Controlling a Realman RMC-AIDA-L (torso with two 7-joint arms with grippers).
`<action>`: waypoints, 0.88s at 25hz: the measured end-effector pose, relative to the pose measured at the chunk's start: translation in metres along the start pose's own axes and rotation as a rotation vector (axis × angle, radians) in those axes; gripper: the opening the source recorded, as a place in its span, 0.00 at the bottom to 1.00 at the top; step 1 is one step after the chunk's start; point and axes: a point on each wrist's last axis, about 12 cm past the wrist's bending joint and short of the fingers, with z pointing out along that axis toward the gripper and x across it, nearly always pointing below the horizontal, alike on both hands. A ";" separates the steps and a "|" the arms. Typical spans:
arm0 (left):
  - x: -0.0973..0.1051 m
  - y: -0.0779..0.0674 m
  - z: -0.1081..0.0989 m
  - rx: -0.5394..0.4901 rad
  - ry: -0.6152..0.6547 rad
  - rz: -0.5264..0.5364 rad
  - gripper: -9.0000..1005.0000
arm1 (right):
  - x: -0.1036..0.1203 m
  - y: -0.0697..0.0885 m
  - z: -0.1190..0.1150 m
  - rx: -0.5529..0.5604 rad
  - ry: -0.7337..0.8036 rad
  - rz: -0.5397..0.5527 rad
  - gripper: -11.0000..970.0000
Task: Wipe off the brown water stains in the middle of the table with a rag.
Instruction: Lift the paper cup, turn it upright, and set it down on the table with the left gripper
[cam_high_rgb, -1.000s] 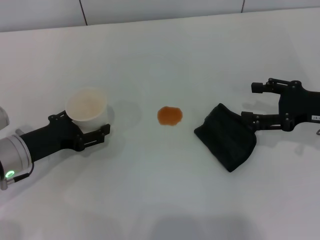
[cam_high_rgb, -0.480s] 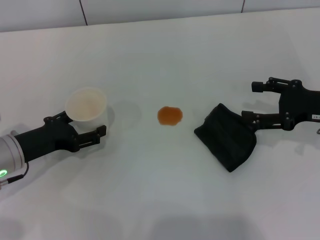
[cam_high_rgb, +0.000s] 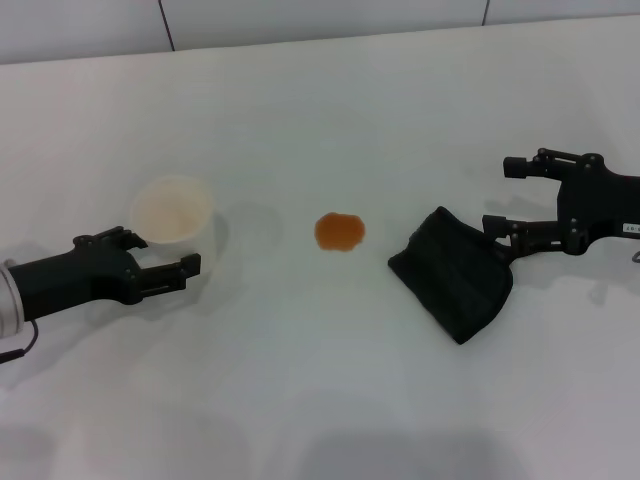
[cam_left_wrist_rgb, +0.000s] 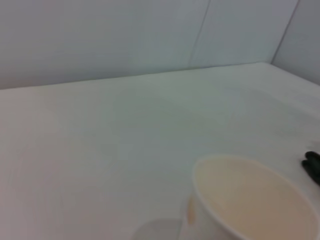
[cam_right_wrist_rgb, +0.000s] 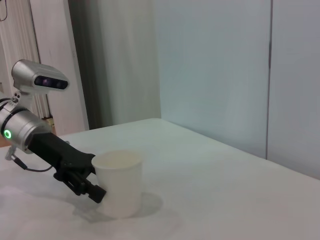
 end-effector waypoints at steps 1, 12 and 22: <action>-0.002 0.000 -0.002 0.010 -0.004 0.001 0.86 | 0.000 0.000 0.000 0.001 -0.001 0.000 0.87; -0.013 0.001 -0.010 0.050 0.015 -0.002 0.87 | -0.001 -0.001 0.000 0.007 -0.006 -0.001 0.87; -0.017 0.000 -0.027 0.092 0.043 -0.044 0.87 | -0.001 -0.001 0.000 0.010 -0.007 -0.002 0.87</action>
